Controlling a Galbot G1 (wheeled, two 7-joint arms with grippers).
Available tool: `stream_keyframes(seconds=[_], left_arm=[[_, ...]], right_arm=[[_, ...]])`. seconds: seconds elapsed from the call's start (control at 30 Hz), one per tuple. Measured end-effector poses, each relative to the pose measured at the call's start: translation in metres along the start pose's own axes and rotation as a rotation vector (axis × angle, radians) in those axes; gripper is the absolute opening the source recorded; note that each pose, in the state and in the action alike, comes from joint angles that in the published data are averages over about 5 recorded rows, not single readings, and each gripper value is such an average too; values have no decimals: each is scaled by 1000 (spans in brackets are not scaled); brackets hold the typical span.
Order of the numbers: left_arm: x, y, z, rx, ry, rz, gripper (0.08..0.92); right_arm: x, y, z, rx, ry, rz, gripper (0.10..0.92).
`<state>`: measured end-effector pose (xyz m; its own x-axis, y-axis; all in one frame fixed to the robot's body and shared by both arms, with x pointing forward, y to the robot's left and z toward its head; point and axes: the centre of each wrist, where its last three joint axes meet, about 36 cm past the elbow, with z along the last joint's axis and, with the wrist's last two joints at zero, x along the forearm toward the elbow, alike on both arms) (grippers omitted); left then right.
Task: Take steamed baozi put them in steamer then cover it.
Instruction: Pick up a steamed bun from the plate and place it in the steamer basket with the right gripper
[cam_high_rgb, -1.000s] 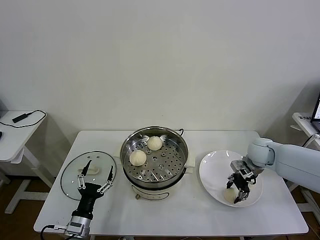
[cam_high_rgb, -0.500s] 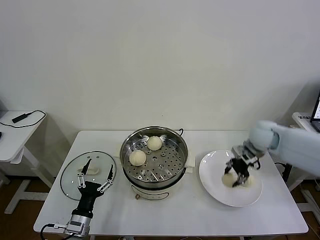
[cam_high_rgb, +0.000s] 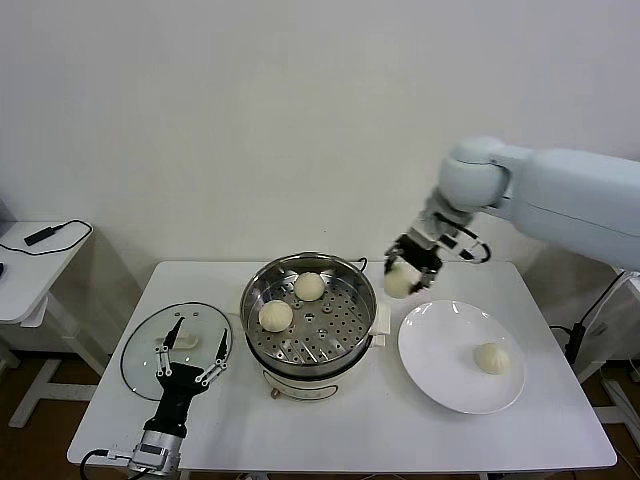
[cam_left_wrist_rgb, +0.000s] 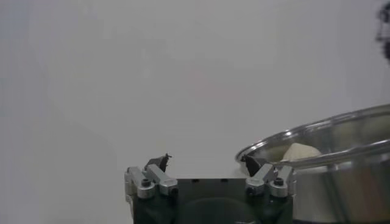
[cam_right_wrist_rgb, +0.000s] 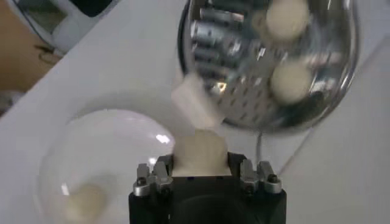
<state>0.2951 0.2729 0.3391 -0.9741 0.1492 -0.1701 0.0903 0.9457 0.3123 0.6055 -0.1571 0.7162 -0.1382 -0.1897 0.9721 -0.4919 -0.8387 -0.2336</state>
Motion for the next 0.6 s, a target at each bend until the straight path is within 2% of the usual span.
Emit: stream_keyframes(seconds=[0.3,0.6], left_arm=[[-2,0,-1,2,-6,1,823],[-1,2,1,0,-5,0,823]], right_arm=[[-30,-45,-54,333,-17,-10,628],[-71,-64,-82,569,-56,-7,633]])
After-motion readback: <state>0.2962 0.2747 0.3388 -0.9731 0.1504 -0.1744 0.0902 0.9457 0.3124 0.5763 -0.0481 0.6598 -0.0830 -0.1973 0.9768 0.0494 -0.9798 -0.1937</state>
